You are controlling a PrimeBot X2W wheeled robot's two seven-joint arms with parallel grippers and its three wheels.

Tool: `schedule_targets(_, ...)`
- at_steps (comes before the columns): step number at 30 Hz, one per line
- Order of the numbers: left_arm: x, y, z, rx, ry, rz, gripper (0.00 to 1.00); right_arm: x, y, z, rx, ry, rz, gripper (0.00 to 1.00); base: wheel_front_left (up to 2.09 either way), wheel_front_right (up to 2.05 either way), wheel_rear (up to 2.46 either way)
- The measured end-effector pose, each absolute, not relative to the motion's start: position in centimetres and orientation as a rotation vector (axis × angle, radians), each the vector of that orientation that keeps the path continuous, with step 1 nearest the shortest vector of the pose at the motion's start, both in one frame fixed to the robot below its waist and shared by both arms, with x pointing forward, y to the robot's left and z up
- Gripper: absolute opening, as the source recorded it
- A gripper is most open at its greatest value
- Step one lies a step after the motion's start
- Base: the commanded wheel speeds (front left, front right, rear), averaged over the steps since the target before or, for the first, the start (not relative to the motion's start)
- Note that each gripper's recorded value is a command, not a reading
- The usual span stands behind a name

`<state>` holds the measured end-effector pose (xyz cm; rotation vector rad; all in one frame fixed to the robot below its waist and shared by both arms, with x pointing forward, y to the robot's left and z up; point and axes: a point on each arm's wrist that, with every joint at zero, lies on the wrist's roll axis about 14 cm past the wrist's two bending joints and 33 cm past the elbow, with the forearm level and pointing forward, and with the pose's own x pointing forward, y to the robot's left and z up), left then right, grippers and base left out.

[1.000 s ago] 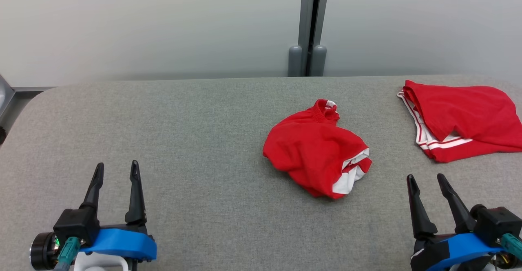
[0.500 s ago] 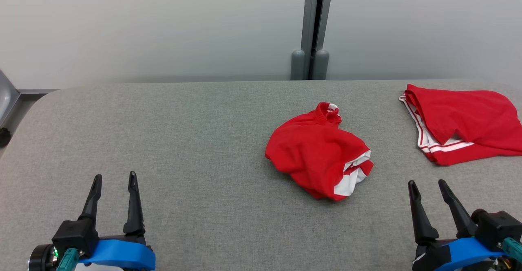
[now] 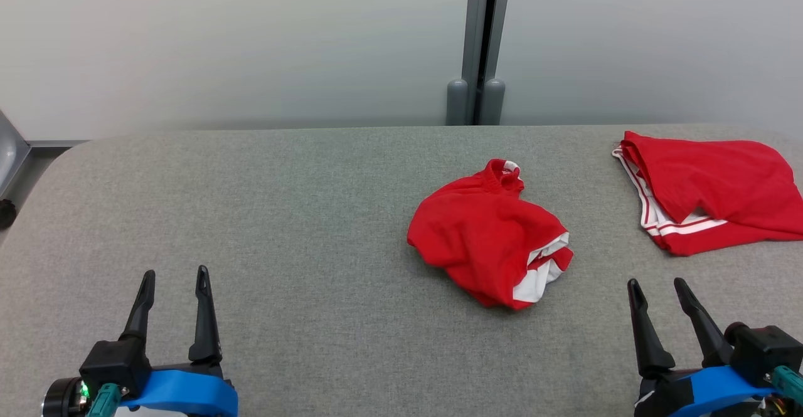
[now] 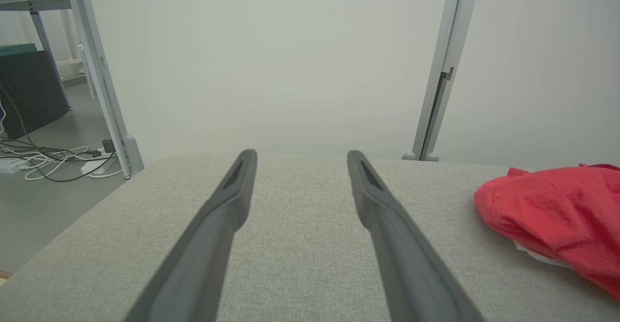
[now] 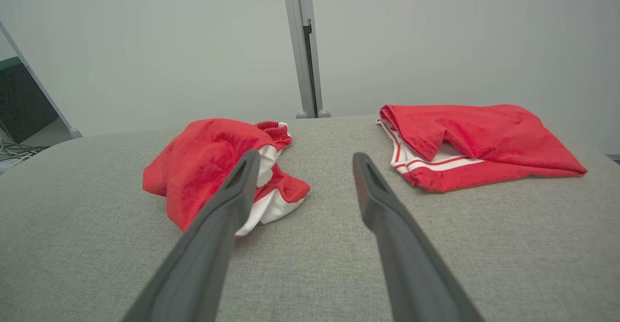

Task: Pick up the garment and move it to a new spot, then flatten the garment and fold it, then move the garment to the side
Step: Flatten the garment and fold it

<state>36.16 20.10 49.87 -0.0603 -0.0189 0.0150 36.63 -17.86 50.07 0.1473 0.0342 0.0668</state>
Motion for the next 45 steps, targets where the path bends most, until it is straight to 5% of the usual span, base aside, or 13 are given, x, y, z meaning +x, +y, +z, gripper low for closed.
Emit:
schedule_targets(10, 36.2, 20.2, 49.7, -0.059, -0.012, 0.016, 1.0, 37.3, -17.6, 50.4, 0.152, 0.024, 0.075, 1.0, 0.0, 0.0, 0.0)
schedule_targets(24, 37.5, 20.0, 49.2, -0.064, 0.003, 0.012, 1.0, 44.4, -13.4, 54.9, 0.09, -0.076, 0.195, 1.0, 0.0, 0.0, 0.0)
schedule_targets(45, 37.3, 21.7, 47.3, -0.08, 0.056, 0.081, 1.0, 46.1, -11.1, 41.6, 0.118, 0.279, 0.217, 1.0, 0.0, 0.0, 0.0)
